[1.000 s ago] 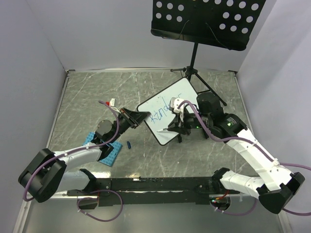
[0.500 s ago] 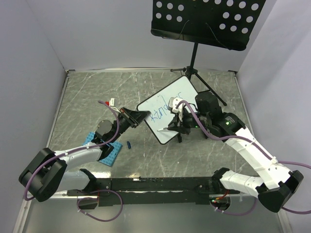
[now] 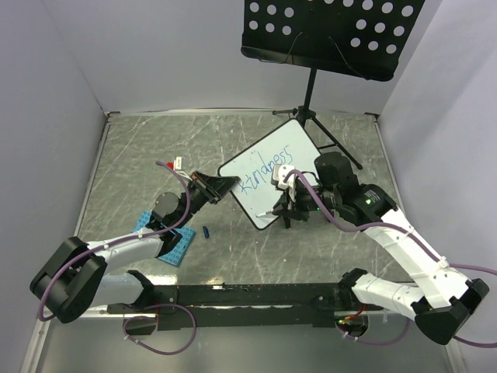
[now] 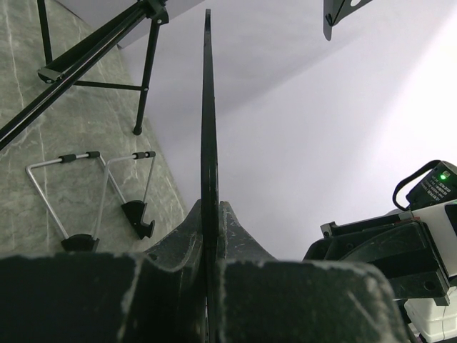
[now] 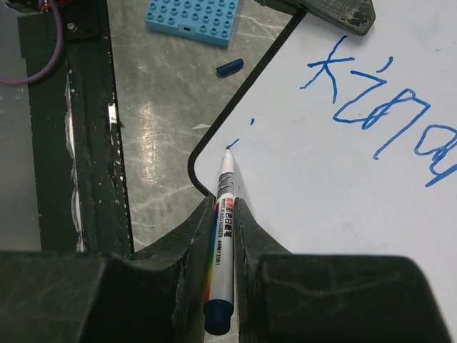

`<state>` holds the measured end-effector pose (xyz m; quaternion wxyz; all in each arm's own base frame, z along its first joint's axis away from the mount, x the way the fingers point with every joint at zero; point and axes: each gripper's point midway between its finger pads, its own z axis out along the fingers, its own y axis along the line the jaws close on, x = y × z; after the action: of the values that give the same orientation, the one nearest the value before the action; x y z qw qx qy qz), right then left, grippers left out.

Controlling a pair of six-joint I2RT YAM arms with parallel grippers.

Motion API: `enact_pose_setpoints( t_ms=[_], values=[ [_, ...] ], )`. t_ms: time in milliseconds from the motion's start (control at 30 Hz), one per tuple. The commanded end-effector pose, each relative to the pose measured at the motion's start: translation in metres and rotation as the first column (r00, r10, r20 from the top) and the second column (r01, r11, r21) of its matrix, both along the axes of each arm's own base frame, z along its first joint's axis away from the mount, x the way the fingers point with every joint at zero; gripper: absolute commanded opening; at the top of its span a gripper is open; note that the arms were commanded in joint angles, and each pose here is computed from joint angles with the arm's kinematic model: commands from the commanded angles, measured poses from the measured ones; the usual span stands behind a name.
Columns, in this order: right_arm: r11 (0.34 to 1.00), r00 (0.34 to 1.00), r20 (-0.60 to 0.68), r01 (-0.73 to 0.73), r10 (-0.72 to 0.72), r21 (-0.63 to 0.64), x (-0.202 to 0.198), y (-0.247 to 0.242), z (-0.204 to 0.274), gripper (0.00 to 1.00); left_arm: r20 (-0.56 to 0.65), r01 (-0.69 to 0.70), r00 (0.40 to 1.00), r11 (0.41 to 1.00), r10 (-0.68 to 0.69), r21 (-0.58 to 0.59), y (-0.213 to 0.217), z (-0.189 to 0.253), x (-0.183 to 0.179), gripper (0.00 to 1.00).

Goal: Write a sentence on the whiteboard

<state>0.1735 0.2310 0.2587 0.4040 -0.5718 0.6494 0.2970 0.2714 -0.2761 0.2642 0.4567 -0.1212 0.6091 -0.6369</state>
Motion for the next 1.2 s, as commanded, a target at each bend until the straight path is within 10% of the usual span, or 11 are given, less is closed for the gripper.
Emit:
enact_pose_setpoints(
  t_ms=[0, 1167],
  values=[
    [1.000, 0.999, 0.034, -0.007, 0.006, 0.022, 0.003, 0.004, 0.012, 0.00, 0.182, 0.031, 0.983, 0.983, 0.003, -0.181, 0.011, 0.073, -0.016, 0.01],
    [0.998, 1.000, 0.006, 0.031, -0.031, -0.054, 0.007, -0.005, -0.006, 0.00, 0.210, 0.050, 0.978, 0.987, -0.017, -0.152, 0.011, 0.075, -0.022, 0.01]
  ],
)
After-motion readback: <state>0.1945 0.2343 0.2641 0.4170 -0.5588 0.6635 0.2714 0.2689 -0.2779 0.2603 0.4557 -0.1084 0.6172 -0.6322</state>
